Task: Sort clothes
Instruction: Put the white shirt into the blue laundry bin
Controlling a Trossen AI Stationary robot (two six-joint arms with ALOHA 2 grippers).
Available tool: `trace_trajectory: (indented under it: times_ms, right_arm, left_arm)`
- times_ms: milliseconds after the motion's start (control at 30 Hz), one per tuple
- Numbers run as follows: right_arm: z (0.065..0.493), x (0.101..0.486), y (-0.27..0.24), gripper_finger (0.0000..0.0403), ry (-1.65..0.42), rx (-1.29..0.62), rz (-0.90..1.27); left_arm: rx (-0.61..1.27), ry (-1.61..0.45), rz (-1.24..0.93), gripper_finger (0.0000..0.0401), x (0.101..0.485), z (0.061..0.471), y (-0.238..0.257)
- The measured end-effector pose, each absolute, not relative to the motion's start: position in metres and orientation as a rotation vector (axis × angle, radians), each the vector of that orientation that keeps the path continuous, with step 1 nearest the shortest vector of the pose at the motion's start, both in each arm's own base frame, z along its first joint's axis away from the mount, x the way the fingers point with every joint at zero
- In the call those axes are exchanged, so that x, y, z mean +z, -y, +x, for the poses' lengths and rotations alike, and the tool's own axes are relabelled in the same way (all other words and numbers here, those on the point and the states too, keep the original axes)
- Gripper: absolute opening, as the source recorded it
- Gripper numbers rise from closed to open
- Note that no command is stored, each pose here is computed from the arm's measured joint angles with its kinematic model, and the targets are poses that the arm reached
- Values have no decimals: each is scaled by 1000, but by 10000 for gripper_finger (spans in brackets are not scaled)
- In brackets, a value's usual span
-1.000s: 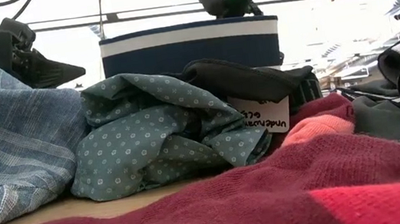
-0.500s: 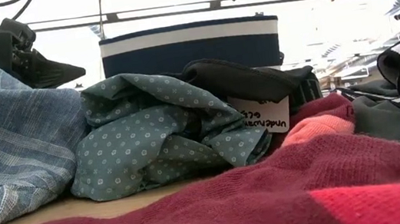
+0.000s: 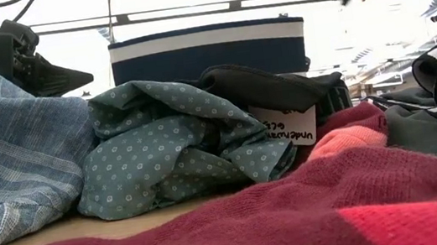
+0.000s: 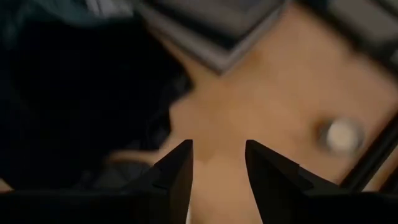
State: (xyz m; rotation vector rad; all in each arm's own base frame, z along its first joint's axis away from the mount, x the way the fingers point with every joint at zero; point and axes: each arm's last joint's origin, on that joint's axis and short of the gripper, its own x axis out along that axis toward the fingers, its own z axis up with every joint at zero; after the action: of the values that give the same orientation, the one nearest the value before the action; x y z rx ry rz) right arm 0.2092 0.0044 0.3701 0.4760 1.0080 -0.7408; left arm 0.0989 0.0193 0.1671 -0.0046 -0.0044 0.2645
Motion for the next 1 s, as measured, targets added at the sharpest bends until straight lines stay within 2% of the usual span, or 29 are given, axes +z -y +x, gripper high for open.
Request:
trace_trajectory:
  times_ms: [267, 500, 767, 1000]
  right_arm:
    - [184, 296, -68, 161, -1135, -832, 643]
    - [180, 262, -111, 182, -1187, -787, 823]
    - [180, 217, -137, 195, -1345, -829, 842]
    - [186, 167, -144, 189, -1350, -799, 849]
  left_arm:
    - [265, 4, -5, 12, 167, 99, -19]
    - [264, 4, -5, 12, 167, 99, -19]
    - [265, 5, -5, 12, 167, 99, -19]
    - [265, 4, -5, 12, 167, 99, -19]
